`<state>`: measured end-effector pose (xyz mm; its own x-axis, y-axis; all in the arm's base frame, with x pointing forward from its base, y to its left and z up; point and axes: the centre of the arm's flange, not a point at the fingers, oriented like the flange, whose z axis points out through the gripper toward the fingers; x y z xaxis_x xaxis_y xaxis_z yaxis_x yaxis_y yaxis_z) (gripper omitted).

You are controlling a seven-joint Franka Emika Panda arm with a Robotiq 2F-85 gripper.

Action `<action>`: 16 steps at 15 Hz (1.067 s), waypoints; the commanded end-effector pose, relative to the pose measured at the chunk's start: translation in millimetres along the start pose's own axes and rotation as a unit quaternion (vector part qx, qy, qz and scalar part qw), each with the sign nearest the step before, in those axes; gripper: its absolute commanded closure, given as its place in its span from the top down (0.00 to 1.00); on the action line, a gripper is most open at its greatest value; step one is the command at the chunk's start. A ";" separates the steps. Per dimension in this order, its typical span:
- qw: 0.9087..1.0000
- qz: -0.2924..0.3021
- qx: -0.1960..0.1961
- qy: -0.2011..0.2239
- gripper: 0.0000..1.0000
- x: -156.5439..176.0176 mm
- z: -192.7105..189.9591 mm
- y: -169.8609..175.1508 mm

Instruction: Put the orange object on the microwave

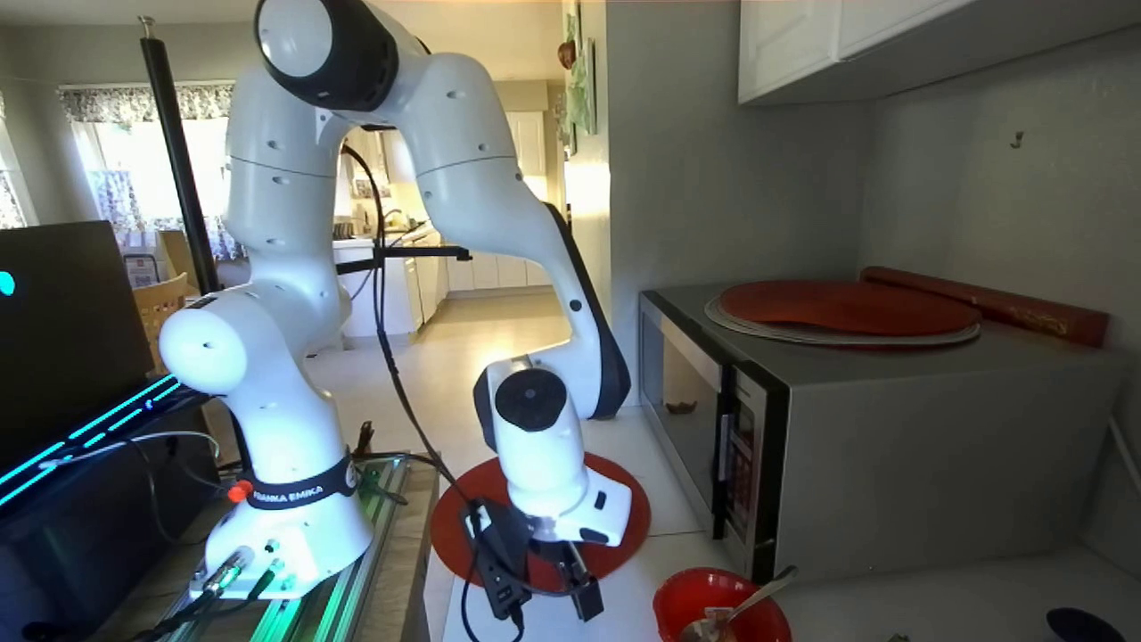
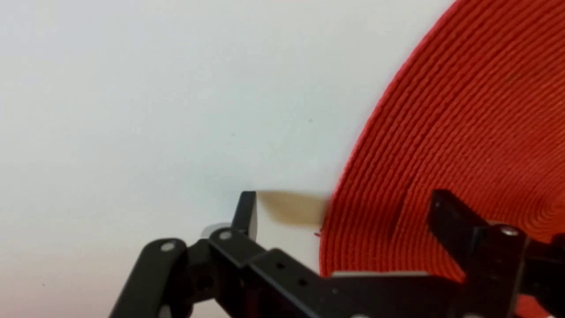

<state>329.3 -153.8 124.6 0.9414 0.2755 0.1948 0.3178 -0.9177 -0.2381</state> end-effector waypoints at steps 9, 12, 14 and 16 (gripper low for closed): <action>0.998 0.006 -0.060 0.017 1.00 -30.8 9.4 -56.4; 0.998 0.015 -0.059 0.025 1.00 -25.0 16.4 -66.6; 0.998 0.021 -0.061 0.028 1.00 -23.1 20.6 -71.0; 0.997 0.023 -0.063 0.029 1.00 -22.2 22.3 -74.2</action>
<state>295.8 -95.9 125.1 0.9464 0.2196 0.2367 0.2597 -0.9534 -0.1538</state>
